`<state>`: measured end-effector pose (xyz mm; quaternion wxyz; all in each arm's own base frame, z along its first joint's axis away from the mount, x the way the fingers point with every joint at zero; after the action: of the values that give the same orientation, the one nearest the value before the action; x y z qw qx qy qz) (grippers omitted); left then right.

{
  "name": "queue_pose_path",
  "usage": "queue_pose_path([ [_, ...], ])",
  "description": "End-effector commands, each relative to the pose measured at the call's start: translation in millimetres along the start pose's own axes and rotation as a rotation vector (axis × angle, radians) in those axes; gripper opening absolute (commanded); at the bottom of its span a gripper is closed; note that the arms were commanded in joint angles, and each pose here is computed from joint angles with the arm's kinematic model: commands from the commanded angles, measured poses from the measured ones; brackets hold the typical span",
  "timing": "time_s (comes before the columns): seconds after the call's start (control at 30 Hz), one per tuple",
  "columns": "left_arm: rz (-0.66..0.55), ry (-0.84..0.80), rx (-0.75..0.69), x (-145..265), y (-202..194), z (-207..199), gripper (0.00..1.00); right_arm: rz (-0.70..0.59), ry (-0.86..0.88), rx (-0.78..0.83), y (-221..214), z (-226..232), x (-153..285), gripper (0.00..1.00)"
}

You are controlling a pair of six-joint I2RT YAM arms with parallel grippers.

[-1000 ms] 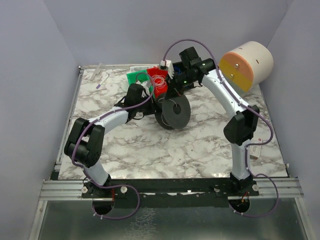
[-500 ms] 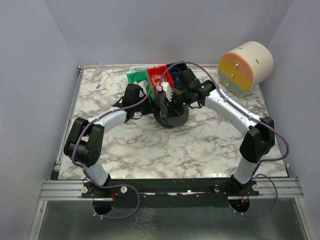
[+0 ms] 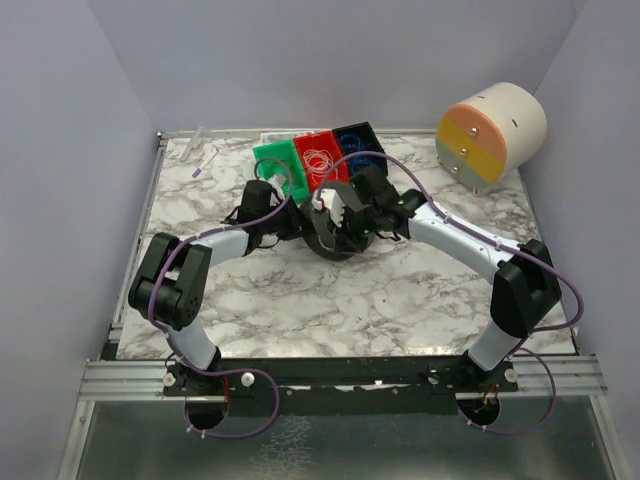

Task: Wrap the cables
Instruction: Wrap the cable around the cable reel, then move the storage box to the center of the board.

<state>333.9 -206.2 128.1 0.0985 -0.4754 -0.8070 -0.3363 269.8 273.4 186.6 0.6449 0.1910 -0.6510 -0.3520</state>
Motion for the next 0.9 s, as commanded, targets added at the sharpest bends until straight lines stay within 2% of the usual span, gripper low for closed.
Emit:
queue_pose_path([
  [0.0,0.052,0.043,0.036,-6,-18,20,0.25,-0.036,-0.049,0.041,-2,2,0,0.0],
  [0.2,0.056,0.103,0.009,-8,-17,28,0.41,-0.03,-0.071,0.063,-24,7,-3,0.0],
  [0.37,0.049,0.137,-0.04,-5,-12,29,0.45,-0.032,-0.095,0.106,-38,8,-5,0.0],
  [0.57,0.085,0.163,-0.085,-6,-13,34,0.64,-0.013,-0.165,0.197,-49,-7,-17,0.0],
  [0.87,0.194,0.133,-0.158,-15,-6,30,0.7,-0.043,-0.203,0.377,-57,-10,-17,0.0],
])
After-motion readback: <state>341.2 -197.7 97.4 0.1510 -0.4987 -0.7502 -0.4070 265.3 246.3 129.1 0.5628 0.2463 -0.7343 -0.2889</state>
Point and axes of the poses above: each gripper's point midway between its finger pads, its own x axis back along the fingers, its own z axis along the line the jaws close on, y = z × x, the point moved 6 cm from there along x, back along the fingers, and after that the axes turned 2 degrees about -x, right-handed, at the moved point
